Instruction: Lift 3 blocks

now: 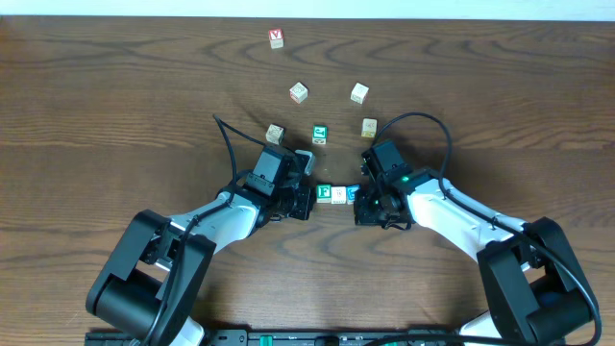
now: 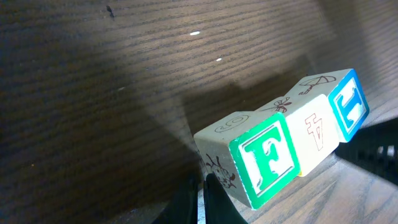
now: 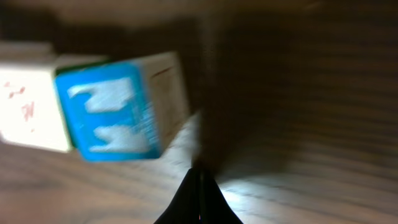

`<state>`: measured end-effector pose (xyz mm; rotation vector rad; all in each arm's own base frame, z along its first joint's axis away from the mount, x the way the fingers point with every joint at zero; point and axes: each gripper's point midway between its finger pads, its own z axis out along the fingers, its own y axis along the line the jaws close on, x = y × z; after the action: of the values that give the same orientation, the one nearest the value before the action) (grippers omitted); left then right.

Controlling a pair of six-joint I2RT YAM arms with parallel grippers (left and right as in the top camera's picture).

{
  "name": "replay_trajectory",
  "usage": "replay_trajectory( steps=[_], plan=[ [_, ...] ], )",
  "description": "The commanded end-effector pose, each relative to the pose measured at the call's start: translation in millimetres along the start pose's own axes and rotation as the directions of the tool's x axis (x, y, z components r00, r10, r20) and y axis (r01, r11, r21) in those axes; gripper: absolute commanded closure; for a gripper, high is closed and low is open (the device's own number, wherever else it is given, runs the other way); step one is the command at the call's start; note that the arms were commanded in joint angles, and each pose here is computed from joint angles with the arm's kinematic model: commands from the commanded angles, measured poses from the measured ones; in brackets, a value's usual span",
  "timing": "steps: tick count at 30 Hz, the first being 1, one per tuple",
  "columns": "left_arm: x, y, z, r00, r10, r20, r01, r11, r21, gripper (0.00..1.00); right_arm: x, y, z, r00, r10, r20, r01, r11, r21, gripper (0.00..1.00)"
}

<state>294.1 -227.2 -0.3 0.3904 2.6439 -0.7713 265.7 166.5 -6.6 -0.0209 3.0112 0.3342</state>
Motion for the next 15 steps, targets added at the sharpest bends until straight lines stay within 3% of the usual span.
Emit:
replay_trajectory(
  steps=[1,9,15],
  plan=[
    [7,15,3,1.000,0.002,-0.018,-0.003,0.997,-0.075,0.92,5,-48,16,0.998,0.058,0.030,-0.064,0.973,0.222,0.99],
    [8,15,3,1.000,0.002,-0.019,-0.003,0.997,-0.075,0.92,-21,-25,18,0.992,-0.064,0.108,0.051,0.991,0.120,0.99],
    [7,15,3,1.000,0.002,-0.018,-0.003,0.997,-0.075,0.92,-17,-15,19,0.994,-0.064,0.087,0.058,0.996,0.066,0.99]
  ],
)
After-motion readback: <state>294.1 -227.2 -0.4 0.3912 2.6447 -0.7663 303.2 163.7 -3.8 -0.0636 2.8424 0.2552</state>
